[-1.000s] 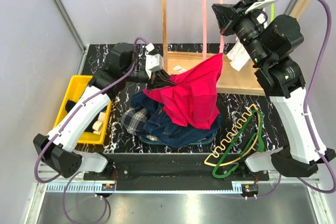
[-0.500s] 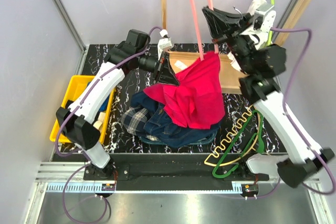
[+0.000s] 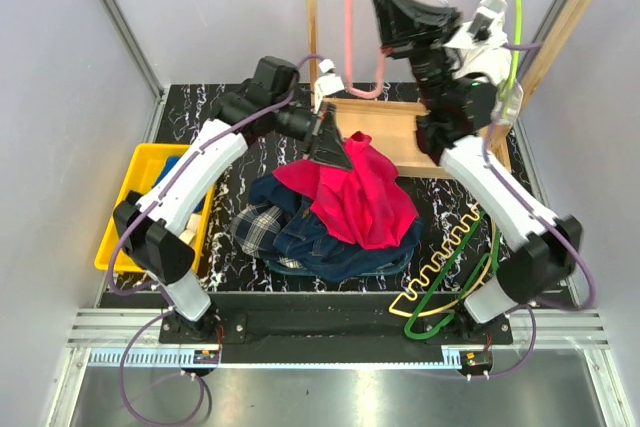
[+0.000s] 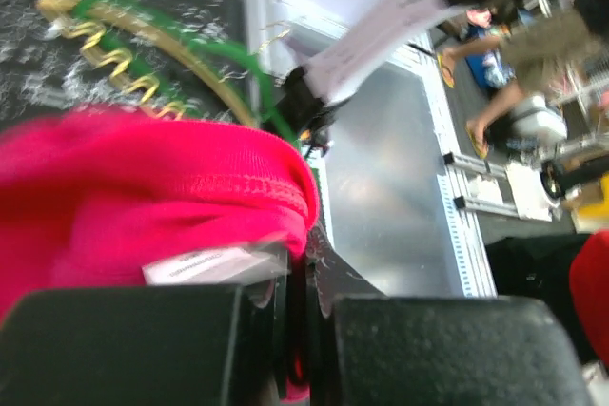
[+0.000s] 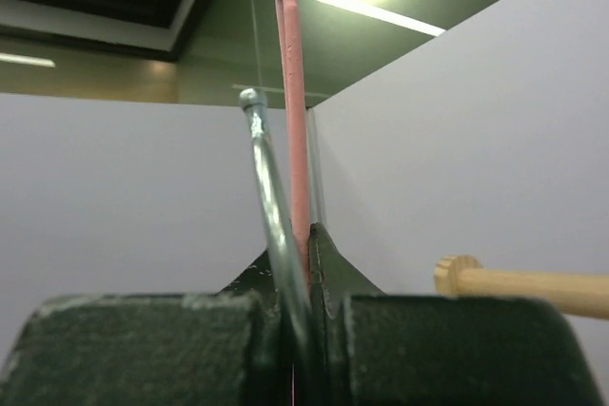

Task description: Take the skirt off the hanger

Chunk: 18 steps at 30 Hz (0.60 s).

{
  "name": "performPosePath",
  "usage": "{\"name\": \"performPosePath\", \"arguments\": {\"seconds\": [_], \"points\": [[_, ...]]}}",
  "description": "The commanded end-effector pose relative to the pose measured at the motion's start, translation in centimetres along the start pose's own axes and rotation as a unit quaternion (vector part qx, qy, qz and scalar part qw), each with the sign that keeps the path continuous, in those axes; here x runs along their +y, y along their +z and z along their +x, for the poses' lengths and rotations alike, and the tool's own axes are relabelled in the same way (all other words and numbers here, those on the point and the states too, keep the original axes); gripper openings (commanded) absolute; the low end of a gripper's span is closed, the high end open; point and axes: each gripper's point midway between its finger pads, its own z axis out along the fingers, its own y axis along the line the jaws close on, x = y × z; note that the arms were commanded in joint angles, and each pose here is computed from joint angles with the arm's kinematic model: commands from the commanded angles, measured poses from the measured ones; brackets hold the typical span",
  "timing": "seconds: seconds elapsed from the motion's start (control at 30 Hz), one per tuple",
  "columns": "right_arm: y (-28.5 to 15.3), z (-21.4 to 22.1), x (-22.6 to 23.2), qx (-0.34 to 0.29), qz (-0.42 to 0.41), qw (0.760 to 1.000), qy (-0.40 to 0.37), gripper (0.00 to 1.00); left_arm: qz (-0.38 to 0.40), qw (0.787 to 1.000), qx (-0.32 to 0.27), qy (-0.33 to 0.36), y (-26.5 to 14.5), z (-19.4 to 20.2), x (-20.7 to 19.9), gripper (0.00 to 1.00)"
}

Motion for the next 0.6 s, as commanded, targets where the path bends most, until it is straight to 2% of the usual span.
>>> {"name": "performPosePath", "arguments": {"seconds": [0.0, 0.03, 0.1, 0.17, 0.2, 0.27, 0.3, 0.37, 0.4, 0.43, 0.47, 0.5, 0.57], "points": [[2.2, -12.8, 5.9, 0.001, -0.022, 0.989, -0.144, 0.0, -0.104, 0.994, -0.034, -0.005, -6.5, 1.7, 4.1, 0.03], [1.8, -15.8, 6.5, -0.005, 0.006, 0.986, -0.165, 0.0, -0.129, 0.991, -0.035, -0.001, -8.0, 2.1, 4.8, 0.02], [-0.3, -15.3, 4.6, 0.043, 0.063, 0.977, -0.199, 0.0, -0.203, 0.978, -0.037, 0.011, -12.4, 3.2, 6.4, 0.02], [-3.1, -16.6, 3.9, 0.069, 0.117, 0.967, -0.216, 0.0, -0.248, 0.968, -0.035, 0.028, -14.9, 3.6, 6.9, 0.01], [-5.0, -15.8, 2.9, 0.107, 0.152, 0.959, -0.214, 0.0, -0.289, 0.956, -0.039, 0.037, -17.2, 3.7, 7.4, 0.01], [-8.6, -17.8, 2.5, 0.109, 0.217, 0.948, -0.207, 0.0, -0.324, 0.943, -0.054, 0.045, -19.8, 3.2, 7.5, 0.01], [-11.2, -18.9, 0.8, 0.106, 0.293, 0.927, -0.208, 0.0, -0.331, 0.941, -0.061, 0.045, -20.4, 2.8, 7.3, 0.01], [-16.0, -22.6, 0.9, 0.056, 0.372, 0.908, -0.187, 0.0, -0.341, 0.936, -0.08, 0.047, -21.6, 1.7, 6.4, 0.01], [-19.3, -24.3, -0.3, 0.032, 0.447, 0.874, -0.187, 0.0, -0.325, 0.941, -0.085, 0.052, -21.3, 1.5, 5.6, 0.02], [-22.0, -25.6, 0.0, 0.017, 0.475, 0.86, -0.184, 0.0, -0.312, 0.944, -0.087, 0.06, -20.8, 1.4, 4.6, 0.04], [-23.6, -26.0, -0.2, 0.009, 0.502, 0.846, -0.178, 0.0, -0.28, 0.954, -0.09, 0.062, -19.5, 1.2, 3.5, 0.07], [-26.7, -26.1, -1.2, 0.018, 0.559, 0.807, -0.188, 0.0, -0.266, 0.958, -0.087, 0.06, -18.5, 1.3, 3.0, 0.08], [-29.1, -26.3, -1.4, 0.01, 0.603, 0.78, -0.169, 0.0, -0.229, 0.969, -0.056, 0.07, -15.0, 1.4, 1.6, 0.08]]}}
